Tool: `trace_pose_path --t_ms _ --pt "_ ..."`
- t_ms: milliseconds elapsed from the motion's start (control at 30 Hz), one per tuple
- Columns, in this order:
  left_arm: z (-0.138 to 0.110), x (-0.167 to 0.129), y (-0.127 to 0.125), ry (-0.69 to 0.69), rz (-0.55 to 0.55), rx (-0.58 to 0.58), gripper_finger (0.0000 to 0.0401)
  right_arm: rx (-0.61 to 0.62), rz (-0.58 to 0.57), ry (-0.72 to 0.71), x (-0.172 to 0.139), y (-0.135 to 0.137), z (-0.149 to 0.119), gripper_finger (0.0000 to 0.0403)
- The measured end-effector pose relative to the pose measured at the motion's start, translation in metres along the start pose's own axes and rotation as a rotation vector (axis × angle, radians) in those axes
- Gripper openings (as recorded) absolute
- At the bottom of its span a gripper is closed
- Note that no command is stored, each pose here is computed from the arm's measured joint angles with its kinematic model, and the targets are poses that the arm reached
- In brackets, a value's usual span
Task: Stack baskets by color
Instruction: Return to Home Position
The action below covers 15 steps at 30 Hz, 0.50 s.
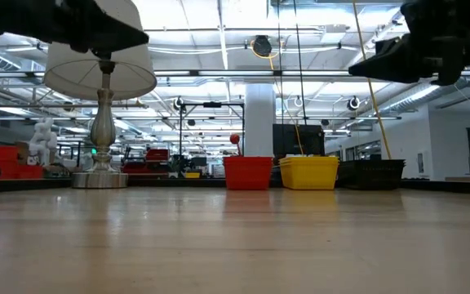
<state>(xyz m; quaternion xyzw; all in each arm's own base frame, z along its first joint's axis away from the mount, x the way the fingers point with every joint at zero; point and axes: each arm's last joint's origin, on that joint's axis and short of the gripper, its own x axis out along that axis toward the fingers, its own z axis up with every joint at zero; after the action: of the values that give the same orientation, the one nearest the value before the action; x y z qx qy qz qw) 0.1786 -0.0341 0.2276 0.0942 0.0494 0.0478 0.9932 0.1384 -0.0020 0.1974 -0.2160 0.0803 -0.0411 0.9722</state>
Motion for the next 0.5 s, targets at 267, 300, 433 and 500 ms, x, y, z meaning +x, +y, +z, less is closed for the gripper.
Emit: trace_pose_path --t_ms 267,300,433,500 --pt "-0.006 0.001 0.001 0.054 0.003 0.052 0.0031 -0.061 -0.053 -0.028 -0.003 0.001 -0.015 0.0000" --pt "-0.006 0.001 0.001 0.059 0.005 0.043 0.0031 -0.064 -0.056 -0.030 -0.003 0.002 -0.017 0.0000" --pt "-0.009 0.001 0.001 0.088 0.002 0.023 0.0031 -0.096 0.008 -0.044 -0.003 0.007 -0.024 0.0000" --pt "-0.009 0.001 0.001 0.089 0.002 0.022 0.0031 -0.109 0.048 -0.057 -0.003 0.009 -0.025 0.0000"
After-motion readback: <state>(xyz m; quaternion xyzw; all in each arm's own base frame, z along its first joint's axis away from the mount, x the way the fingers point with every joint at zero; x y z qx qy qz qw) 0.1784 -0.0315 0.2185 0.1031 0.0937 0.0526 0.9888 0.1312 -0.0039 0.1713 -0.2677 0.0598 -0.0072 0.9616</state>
